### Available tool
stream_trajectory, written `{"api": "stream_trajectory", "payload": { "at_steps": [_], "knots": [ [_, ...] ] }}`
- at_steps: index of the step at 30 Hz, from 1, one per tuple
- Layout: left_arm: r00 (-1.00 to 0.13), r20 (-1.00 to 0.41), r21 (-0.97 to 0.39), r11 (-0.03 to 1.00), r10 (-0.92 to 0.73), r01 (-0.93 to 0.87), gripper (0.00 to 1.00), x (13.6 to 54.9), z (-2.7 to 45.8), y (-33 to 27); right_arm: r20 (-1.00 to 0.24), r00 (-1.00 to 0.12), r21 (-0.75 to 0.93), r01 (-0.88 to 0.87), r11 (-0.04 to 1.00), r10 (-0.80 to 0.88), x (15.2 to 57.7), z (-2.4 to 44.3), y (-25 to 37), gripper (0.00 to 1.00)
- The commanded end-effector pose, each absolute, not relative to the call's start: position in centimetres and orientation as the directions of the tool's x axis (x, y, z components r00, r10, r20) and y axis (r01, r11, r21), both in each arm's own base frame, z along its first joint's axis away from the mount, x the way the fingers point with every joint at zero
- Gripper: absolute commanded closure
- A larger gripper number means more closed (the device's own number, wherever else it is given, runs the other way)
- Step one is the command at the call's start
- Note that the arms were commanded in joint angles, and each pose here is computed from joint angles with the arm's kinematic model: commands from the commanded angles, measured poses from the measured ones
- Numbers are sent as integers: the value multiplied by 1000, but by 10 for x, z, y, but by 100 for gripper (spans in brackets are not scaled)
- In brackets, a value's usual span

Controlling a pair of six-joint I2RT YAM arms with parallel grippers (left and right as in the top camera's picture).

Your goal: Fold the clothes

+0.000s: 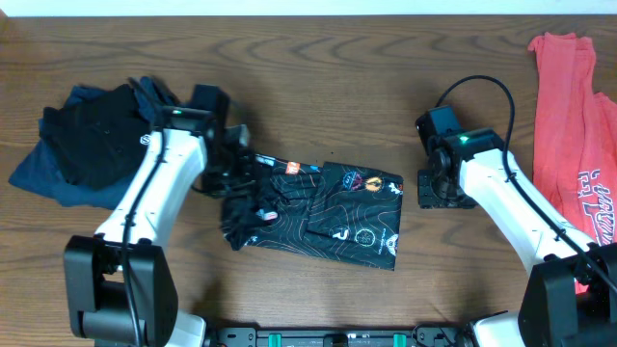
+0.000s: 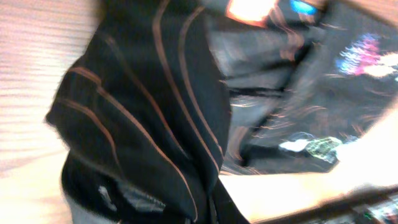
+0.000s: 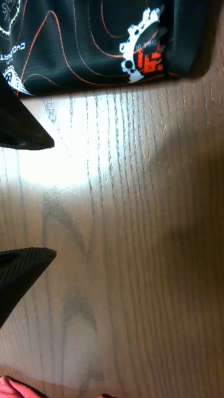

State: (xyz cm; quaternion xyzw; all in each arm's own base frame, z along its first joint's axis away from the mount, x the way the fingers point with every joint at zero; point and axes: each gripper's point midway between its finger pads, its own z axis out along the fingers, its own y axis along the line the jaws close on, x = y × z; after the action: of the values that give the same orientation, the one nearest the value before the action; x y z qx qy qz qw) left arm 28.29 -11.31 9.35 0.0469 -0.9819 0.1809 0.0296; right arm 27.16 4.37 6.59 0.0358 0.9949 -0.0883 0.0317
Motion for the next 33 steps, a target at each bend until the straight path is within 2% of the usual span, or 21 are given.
{"api": "stream_trajectory", "payload": {
  "at_steps": [1,12,24,33],
  "knots": [
    [-993,101,-477,874,-53,-95,94,278,108,-159,-98,-993,-182,86,979,69,276,72,39,51],
    [-995,-25,-524,846,95,94,94,271,114,-235,-97,-993,-182,85,980,69,275,72,39,51],
    [-978,-135,-522,828,157,205,94,271,119,-271,-83,-994,-187,82,979,67,272,72,39,50],
    [-980,-114,-527,827,163,198,94,264,118,-273,-75,-995,-182,73,981,60,271,72,39,50]
  ]
}}
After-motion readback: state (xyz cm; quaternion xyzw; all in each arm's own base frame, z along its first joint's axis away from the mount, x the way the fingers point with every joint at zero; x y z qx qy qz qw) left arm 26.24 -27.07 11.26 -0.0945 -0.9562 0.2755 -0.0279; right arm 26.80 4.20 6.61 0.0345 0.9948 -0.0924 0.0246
